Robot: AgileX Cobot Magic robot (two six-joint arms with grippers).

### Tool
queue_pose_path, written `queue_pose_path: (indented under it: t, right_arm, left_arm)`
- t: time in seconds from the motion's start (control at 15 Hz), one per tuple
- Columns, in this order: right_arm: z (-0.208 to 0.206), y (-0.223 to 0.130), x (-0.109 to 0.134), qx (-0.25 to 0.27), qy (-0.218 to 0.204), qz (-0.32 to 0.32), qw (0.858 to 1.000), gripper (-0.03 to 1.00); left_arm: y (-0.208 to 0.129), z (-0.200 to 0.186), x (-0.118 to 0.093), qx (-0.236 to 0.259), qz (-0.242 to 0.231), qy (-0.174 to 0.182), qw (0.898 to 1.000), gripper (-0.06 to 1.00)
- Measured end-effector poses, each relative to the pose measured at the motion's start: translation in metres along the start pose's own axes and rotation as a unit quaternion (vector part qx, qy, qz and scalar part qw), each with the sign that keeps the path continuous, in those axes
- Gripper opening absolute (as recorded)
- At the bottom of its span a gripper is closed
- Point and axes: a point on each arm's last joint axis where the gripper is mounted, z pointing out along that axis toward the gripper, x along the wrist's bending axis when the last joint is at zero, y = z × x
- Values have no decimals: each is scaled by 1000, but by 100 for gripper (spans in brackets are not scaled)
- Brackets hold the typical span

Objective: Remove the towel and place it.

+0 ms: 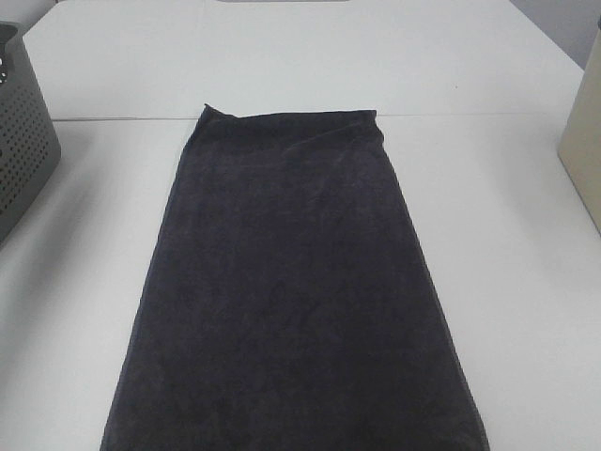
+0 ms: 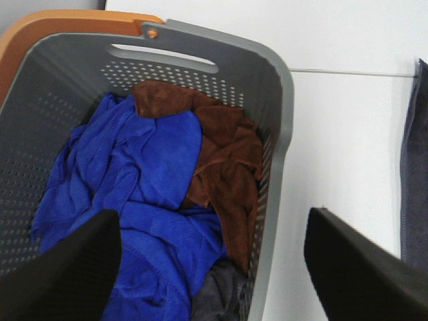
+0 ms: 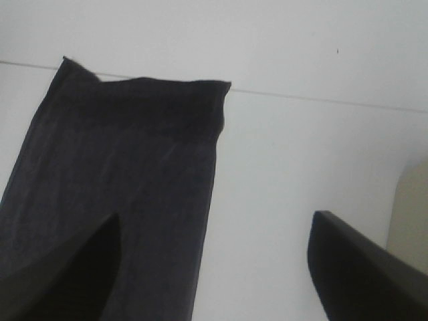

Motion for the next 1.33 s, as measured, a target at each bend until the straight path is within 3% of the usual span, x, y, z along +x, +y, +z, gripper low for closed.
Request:
queue_pose_path:
  t: [0.27,0.6,0.93,1.0,1.33]
  right_arm:
    - [-45,-67,8,38,18,19,999,75]
    - [-100,-174,14,44,20,20,999,75]
    - [-103,-266,13,61,16,20,998,75]
    - [-98,-297,13,66,16,21,997,75]
    - [-86,-366,12,32,16,9,999,75]
  left_arm:
    - [-52,-54,7,19,0,-4,1000,72]
    - [-170,-133,10,-16,5,-5,1000,72]
    - [-269,-167,10,-65,2,-5,998,72]
    - [-302,-169,9,-83,-1,-12,996,72]
    - [-372,-176,6,-142,8,-23,990,72]
